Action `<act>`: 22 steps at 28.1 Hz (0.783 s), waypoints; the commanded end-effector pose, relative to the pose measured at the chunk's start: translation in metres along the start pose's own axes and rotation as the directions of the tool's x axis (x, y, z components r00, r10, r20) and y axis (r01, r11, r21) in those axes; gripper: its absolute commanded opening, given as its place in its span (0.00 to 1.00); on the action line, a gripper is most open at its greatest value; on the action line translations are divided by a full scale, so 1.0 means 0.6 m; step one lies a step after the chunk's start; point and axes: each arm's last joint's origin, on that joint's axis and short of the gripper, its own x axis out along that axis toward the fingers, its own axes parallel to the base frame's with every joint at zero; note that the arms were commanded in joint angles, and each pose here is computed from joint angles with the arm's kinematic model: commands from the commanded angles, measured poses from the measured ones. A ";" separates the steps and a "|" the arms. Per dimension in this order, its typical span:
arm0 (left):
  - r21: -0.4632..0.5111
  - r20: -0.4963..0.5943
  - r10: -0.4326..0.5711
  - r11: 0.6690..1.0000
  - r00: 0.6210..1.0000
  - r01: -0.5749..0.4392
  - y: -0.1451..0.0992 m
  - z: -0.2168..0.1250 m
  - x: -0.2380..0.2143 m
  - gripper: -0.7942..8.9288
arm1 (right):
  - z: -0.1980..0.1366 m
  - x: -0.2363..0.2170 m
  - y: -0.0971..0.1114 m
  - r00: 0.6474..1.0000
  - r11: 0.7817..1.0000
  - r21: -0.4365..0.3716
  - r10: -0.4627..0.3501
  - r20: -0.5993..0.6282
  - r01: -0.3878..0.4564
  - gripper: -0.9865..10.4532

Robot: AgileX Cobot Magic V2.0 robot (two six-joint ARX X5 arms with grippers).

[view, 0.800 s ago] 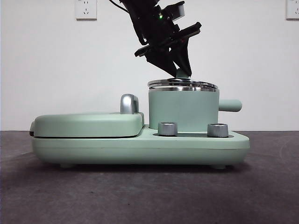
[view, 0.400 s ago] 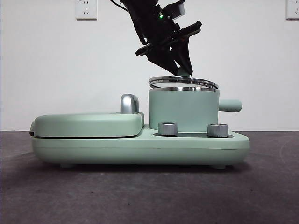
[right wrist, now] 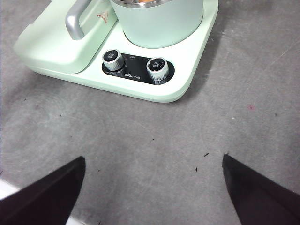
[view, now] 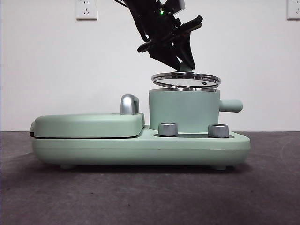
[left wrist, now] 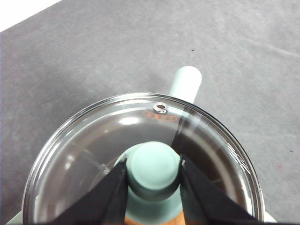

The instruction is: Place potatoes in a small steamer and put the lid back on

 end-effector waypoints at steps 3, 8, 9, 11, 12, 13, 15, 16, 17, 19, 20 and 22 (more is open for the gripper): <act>0.005 0.050 0.003 1.000 0.999 -0.003 0.000 0.020 -0.023 0.09 | 0.004 -0.002 0.002 1.000 1.000 0.004 0.005 0.014 -0.005 0.49; -0.011 0.034 0.002 1.000 0.999 -0.002 0.002 0.006 -0.009 0.09 | 0.004 -0.002 0.002 1.000 1.000 0.004 0.005 0.014 -0.005 0.49; -0.011 0.030 0.002 1.000 1.000 -0.001 0.002 0.004 -0.008 0.09 | 0.004 -0.002 0.002 1.000 1.000 0.003 0.005 0.014 -0.005 0.49; -0.011 0.030 0.000 1.000 1.000 0.001 0.000 0.004 -0.007 0.09 | 0.004 -0.002 0.002 1.000 1.000 0.003 0.005 0.014 -0.005 0.49; -0.014 0.029 -0.002 1.000 1.000 0.002 -0.001 0.004 -0.007 0.09 | 0.004 -0.002 0.002 1.000 1.000 0.003 0.005 0.014 -0.005 0.49; -0.017 0.026 -0.002 1.000 1.000 0.003 -0.001 0.003 -0.007 0.09 | 0.004 -0.002 0.002 1.000 1.000 0.003 0.005 0.014 -0.005 0.49; -0.022 0.009 -0.005 1.000 1.000 0.005 -0.003 0.001 -0.006 0.09 | 0.004 -0.002 0.002 1.000 1.000 0.003 0.005 0.014 -0.005 0.49; -0.023 -0.005 -0.009 1.000 1.000 0.009 -0.006 -0.002 -0.006 0.09 | 0.004 -0.002 0.002 1.000 1.000 0.003 0.005 0.014 -0.005 0.49; -0.025 -0.020 -0.011 1.000 1.000 0.011 -0.007 -0.004 -0.006 0.09 | 0.004 -0.002 0.002 1.000 1.000 0.003 0.005 0.014 -0.005 0.49; -0.025 -0.038 -0.016 1.000 0.999 0.015 -0.011 -0.007 -0.005 0.09 | 0.004 -0.002 0.002 1.000 1.000 0.003 0.005 0.014 -0.005 0.49; -0.025 -0.039 -0.016 1.000 0.999 0.015 -0.011 -0.007 -0.005 0.09 | 0.004 -0.002 0.002 1.000 1.000 0.003 0.005 0.014 -0.005 0.49; -0.020 -0.039 -0.019 1.000 0.999 0.018 -0.014 -0.007 -0.003 0.09 | 0.004 -0.002 0.002 1.000 1.000 0.003 0.005 0.014 -0.005 0.49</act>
